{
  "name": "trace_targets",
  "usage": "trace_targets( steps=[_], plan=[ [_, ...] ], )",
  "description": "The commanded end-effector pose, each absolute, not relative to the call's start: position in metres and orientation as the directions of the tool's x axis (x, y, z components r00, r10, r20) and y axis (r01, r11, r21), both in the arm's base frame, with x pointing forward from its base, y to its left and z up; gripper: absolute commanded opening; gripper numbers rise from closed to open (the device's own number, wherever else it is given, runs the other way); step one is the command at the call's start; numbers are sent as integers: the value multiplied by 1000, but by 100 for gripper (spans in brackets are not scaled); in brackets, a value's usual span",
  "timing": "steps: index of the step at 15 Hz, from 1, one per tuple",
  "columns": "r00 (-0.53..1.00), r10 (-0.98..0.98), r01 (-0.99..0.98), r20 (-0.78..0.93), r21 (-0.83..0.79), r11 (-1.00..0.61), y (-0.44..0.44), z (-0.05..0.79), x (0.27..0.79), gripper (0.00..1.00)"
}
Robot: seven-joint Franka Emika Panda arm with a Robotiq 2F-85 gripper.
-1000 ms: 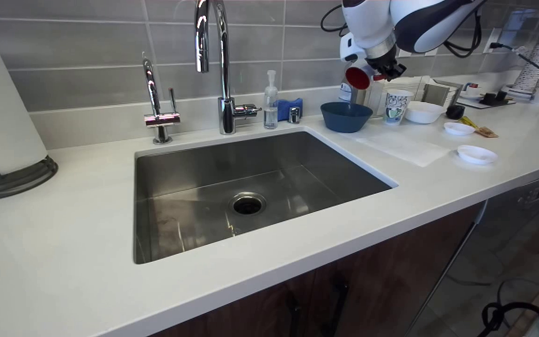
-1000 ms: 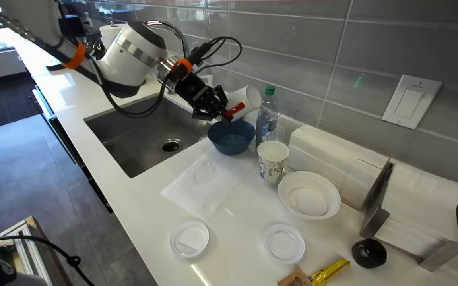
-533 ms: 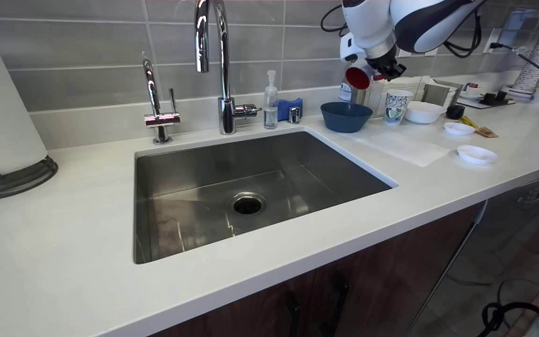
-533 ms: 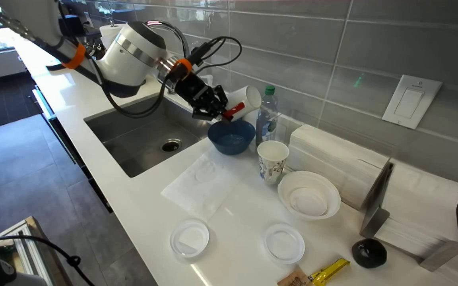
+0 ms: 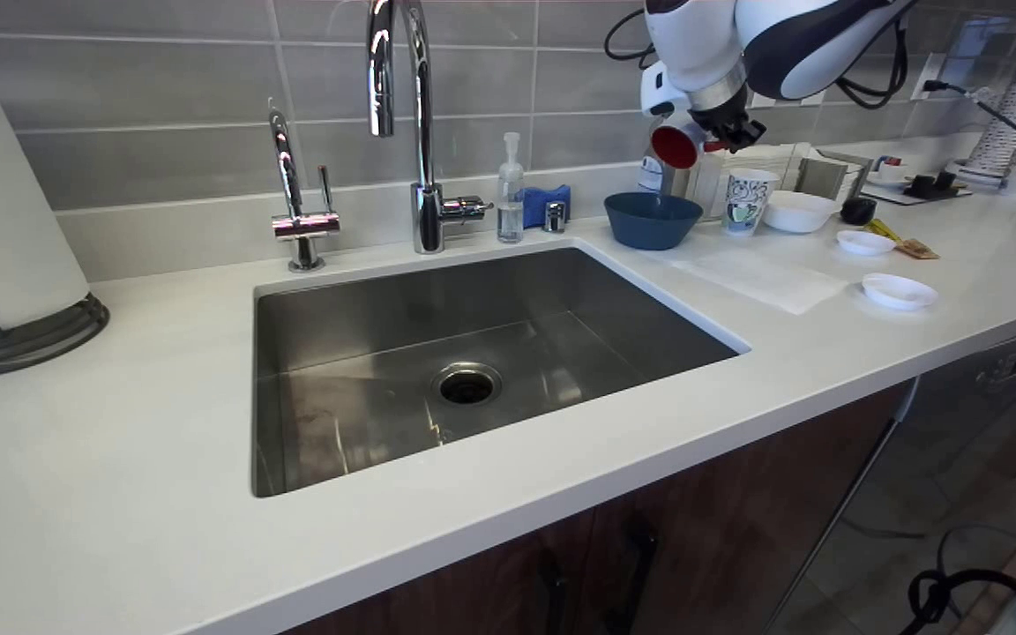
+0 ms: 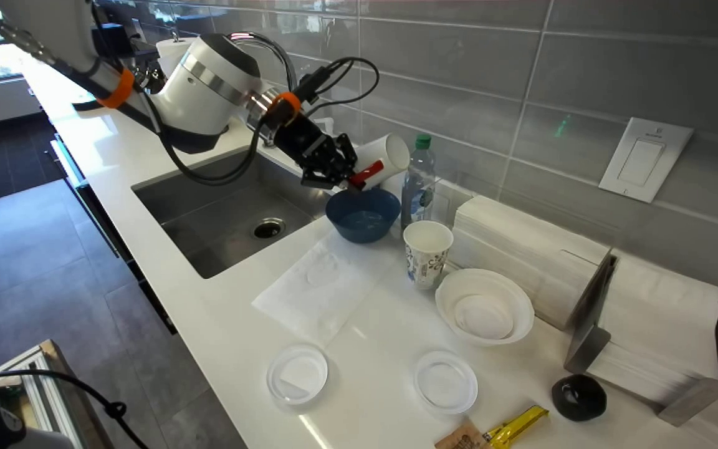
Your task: Pour the water in the cup into the bowl
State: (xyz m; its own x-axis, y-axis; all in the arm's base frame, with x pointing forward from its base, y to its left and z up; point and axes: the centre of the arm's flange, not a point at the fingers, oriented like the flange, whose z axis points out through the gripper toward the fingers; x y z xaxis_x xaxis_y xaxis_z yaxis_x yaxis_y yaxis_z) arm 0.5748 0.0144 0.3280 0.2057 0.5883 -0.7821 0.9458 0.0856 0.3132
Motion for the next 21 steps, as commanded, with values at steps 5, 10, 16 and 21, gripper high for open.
trace_targets(
  steps=[5, 10, 16, 21],
  plan=[
    [196, 557, 943, -807, 310, 117, 22, 324, 572, 3],
    [190, 546, 941, -816, 310, 136, 29, 321, 571, 3],
    [190, 508, 943, -840, 300, 145, 26, 319, 570, 3],
    [195, 491, 945, -849, 296, 137, 26, 316, 570, 3]
  ],
)
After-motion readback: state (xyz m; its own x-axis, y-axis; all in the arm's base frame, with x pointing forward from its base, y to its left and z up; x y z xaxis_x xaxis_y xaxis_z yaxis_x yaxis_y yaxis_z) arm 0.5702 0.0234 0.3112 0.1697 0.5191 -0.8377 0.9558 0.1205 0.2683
